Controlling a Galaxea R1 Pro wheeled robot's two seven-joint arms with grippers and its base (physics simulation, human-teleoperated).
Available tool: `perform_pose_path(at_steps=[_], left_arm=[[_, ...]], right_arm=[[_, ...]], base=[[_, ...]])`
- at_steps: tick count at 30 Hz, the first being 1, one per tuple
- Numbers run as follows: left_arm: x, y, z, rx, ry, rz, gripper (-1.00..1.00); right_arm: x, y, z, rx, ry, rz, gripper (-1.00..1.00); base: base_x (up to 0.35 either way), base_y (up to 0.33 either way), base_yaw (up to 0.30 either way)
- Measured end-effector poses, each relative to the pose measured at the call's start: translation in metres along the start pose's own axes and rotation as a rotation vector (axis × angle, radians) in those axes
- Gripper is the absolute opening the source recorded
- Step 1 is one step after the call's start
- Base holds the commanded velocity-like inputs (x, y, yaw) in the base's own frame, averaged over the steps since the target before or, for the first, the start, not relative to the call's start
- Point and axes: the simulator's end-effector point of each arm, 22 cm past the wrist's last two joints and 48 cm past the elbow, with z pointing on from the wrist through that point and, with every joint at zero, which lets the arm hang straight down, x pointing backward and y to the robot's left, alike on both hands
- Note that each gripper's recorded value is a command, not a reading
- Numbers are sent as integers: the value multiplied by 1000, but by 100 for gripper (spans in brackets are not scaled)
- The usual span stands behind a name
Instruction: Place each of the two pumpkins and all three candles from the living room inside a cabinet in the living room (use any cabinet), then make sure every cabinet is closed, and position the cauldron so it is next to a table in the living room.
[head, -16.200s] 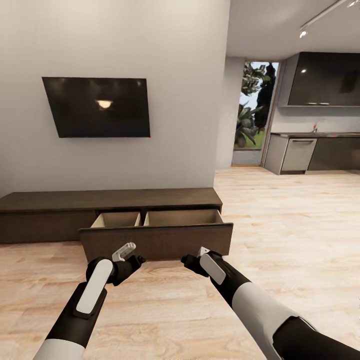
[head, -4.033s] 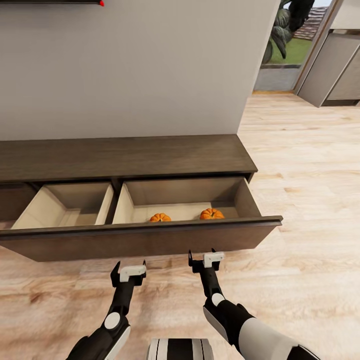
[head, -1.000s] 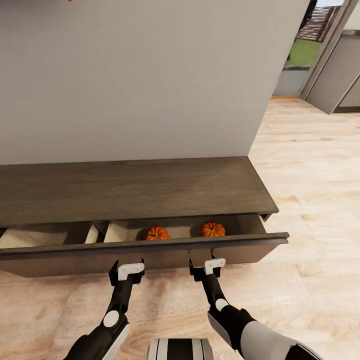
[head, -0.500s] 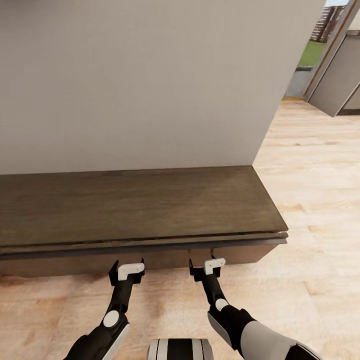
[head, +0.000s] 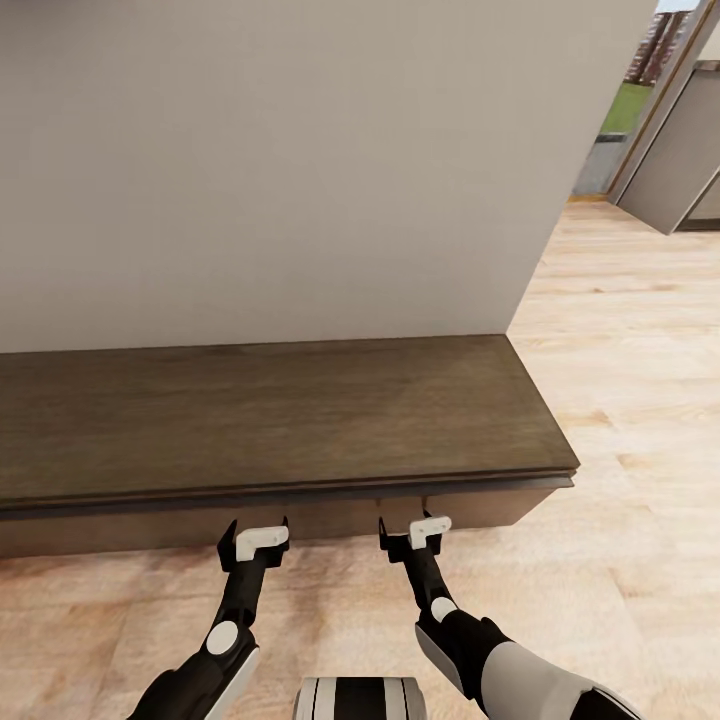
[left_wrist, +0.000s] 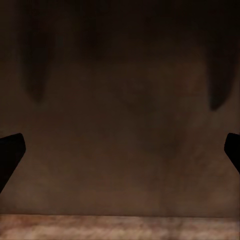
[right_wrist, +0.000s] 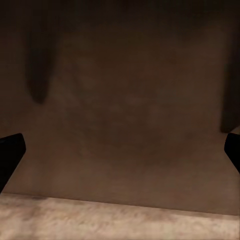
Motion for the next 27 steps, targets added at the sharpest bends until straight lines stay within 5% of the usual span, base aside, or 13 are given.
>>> perform_pose_path(at_steps=[12,27], left_arm=[[15,0,-10,3,25,8,100],[0,-1,0,1,-2,2,100]], right_arm=[[23,2,-14,3,37,13,100],[0,0,0,0,0,0,100]], base=[[107,0,0],[-309,0,0]])
